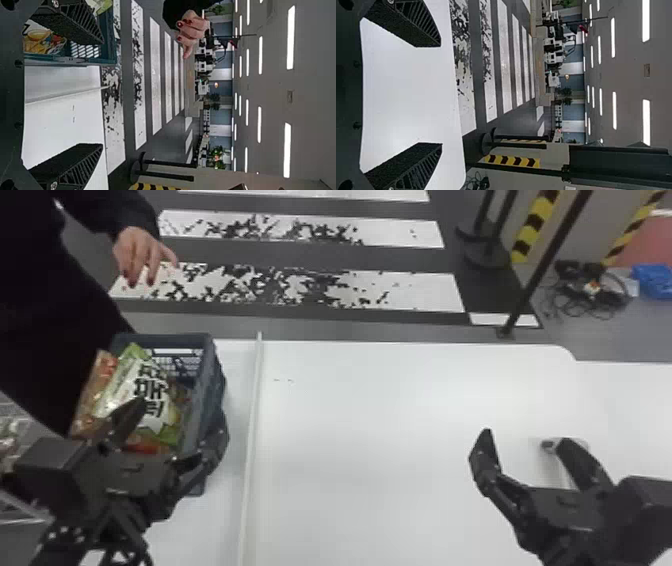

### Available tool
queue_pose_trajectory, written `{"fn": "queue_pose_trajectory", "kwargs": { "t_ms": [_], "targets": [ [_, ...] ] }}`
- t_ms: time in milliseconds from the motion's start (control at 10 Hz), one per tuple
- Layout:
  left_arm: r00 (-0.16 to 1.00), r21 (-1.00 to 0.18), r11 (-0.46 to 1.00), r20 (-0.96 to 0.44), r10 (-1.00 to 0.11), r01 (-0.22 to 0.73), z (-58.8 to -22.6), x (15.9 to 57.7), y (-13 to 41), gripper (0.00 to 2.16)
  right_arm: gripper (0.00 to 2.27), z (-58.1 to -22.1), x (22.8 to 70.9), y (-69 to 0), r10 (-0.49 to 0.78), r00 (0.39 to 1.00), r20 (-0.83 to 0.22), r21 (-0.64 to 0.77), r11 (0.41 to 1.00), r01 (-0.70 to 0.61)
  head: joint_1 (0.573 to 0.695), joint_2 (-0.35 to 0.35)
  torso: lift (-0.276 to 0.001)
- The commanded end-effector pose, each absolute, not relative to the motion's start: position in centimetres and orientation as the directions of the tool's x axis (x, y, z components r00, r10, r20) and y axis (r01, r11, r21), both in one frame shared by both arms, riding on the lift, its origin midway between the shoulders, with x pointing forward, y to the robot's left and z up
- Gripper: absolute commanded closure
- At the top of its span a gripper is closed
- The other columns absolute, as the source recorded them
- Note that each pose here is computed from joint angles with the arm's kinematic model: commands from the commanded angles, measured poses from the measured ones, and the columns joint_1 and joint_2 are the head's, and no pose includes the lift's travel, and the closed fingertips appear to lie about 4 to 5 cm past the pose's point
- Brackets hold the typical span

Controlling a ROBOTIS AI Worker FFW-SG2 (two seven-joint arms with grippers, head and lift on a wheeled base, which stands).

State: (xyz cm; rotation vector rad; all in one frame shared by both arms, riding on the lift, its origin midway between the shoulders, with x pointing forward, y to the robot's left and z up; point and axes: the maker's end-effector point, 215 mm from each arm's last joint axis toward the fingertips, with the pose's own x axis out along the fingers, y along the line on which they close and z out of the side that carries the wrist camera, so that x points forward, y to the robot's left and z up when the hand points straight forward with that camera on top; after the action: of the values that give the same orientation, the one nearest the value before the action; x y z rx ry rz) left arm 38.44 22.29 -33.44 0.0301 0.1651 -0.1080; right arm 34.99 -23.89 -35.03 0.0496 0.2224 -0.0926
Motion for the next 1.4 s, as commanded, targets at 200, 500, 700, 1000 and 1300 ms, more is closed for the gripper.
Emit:
{"fn": "queue_pose_trajectory", "kwargs": {
  "t_ms": [200, 500, 700, 1000, 1300],
  "targets": [
    [0.981, 0.024, 0.994, -0.165, -0.104, 0.11, -33.39, 38.45, 22.31, 0.07, 0.01, -35.01, 34.94, -23.78, -0.085, 0.971, -0.223, 0.039, 0.995, 0.096, 0.695, -0.024, -0.029],
    [0.981, 0.022, 0.994, -0.165, -0.106, 0.111, -33.41, 38.43, 22.2, 0.07, 0.02, -35.04, 34.97, -23.79, -0.085, 0.971, -0.223, 0.039, 0.995, 0.096, 0.695, -0.024, -0.029],
    [0.981, 0.022, 0.994, -0.165, -0.106, 0.111, -33.41, 38.43, 22.2, 0.07, 0.01, -35.06, 34.89, -23.78, -0.083, 0.971, -0.224, 0.037, 0.995, 0.093, 0.695, -0.024, -0.029],
    [0.98, 0.022, 0.993, -0.166, -0.107, 0.112, -33.43, 38.35, 22.22, 0.07, 0.01, -34.95, 34.87, -23.77, -0.083, 0.972, -0.221, 0.038, 0.995, 0.094, 0.695, -0.024, -0.029],
    [0.98, 0.023, 0.994, -0.166, -0.106, 0.111, -33.41, 38.36, 22.3, 0.07, 0.01, -35.0, 34.81, -23.7, -0.082, 0.971, -0.223, 0.037, 0.995, 0.092, 0.695, -0.025, -0.029]
  ]
}}
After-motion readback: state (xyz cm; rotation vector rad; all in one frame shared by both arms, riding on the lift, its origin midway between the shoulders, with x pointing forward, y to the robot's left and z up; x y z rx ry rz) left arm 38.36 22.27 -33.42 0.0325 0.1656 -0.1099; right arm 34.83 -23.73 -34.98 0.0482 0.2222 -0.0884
